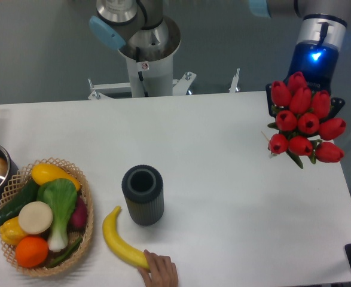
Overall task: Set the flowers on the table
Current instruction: 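Lift the red tulip bunch upward with the gripper, then carry the tulips down and lower them onto the table beside the vase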
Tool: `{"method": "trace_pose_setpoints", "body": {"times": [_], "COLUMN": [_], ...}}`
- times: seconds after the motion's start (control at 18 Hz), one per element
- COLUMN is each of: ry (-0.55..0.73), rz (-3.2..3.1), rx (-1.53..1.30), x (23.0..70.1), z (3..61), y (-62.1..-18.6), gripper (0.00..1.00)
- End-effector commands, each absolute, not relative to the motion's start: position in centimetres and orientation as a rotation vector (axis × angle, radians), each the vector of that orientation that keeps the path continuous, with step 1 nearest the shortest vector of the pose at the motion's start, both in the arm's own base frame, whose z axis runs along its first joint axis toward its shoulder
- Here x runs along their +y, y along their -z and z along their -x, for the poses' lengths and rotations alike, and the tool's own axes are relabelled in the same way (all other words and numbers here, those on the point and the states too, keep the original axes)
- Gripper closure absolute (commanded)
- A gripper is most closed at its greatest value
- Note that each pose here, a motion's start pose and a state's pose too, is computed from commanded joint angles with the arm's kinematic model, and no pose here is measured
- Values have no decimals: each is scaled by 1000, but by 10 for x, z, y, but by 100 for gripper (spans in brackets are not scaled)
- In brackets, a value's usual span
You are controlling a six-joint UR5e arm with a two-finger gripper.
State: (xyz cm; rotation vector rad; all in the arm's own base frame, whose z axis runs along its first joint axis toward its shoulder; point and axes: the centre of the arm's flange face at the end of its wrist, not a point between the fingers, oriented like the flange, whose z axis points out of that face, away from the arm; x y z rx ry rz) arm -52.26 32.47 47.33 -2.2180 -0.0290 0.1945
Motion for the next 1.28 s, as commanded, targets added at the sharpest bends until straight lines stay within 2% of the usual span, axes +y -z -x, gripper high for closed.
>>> {"method": "trace_pose_setpoints", "body": {"times": [0.67,1.28], "ry": [-325,-450], "rz": [2432,2791], "rx": [-76,50], "x": [320,384], "z": [515,504], "y": [-467,-406], "gripper": [53,54]}}
